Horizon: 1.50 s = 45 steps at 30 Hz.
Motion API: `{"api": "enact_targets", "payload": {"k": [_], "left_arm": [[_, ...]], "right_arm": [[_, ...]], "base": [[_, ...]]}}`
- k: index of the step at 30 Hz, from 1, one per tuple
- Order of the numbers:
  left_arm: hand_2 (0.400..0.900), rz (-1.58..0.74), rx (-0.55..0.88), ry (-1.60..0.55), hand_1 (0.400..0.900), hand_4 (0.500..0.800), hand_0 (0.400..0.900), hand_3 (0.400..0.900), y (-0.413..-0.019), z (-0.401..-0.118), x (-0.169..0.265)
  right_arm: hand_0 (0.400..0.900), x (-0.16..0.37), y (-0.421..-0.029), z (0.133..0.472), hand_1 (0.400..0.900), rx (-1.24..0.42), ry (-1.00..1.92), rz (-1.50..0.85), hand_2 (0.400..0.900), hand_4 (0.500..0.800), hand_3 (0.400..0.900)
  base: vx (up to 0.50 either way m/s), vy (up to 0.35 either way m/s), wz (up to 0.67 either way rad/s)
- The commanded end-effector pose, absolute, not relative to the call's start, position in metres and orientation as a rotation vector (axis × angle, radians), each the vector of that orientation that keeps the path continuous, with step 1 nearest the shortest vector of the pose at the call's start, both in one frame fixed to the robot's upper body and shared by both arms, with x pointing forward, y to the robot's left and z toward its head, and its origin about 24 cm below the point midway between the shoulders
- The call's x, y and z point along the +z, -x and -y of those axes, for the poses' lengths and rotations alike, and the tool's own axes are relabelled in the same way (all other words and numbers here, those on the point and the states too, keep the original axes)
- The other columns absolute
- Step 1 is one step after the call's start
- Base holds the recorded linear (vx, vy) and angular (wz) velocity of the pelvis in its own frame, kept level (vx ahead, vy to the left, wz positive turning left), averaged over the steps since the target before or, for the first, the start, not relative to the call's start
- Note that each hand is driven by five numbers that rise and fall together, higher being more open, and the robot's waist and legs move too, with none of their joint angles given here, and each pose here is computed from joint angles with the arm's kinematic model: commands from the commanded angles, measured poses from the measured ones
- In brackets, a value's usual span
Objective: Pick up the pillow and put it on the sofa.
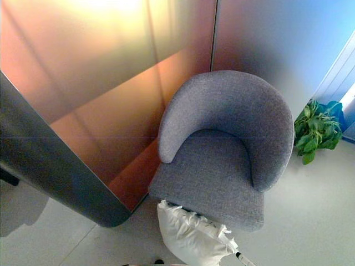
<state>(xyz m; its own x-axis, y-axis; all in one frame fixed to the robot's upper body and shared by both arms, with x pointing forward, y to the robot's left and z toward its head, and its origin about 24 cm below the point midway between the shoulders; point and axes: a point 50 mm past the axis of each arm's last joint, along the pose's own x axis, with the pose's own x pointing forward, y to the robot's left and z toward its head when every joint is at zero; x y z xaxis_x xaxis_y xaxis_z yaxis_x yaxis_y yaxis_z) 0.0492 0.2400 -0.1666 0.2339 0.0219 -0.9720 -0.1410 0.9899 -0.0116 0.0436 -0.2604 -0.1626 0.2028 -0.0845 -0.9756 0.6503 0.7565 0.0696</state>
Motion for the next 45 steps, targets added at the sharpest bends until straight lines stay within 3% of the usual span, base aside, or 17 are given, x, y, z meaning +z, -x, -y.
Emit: {"api": "enact_targets", "payload": {"k": [1,20,45], "left_arm": [[0.9,-1.308,0.136,0.099,0.9,0.8,0.9,0.9,-0.064,-0.245,-0.164],[0.9,-1.363,0.104,0.028,0.9,0.8,0.9,0.9,-0.058,-0.248,-0.164],[0.9,-1.141,0.001,-0.001,0.9,0.8,0.9,0.9,-0.127,-0.264,-0.141]], "right_arm": [[0.9,-0.16,-0.063,0.261,0.9,-0.522,-0.532,-1.237,0.9,0.8,0.9],[0.9,-0.158,-0.063,0.269,0.9,-0.549,-0.451,-1.27,0.9,0.8,0.9],[0.9,-0.074,-0.203,0.339,0.9,-0.517,-0.383,-0.727,0.9,0.8,0.9]], "base": [[0.0,0.0,0.0],[0.003,-0.002,0.0],[-0.101,-0.01,0.06]]}}
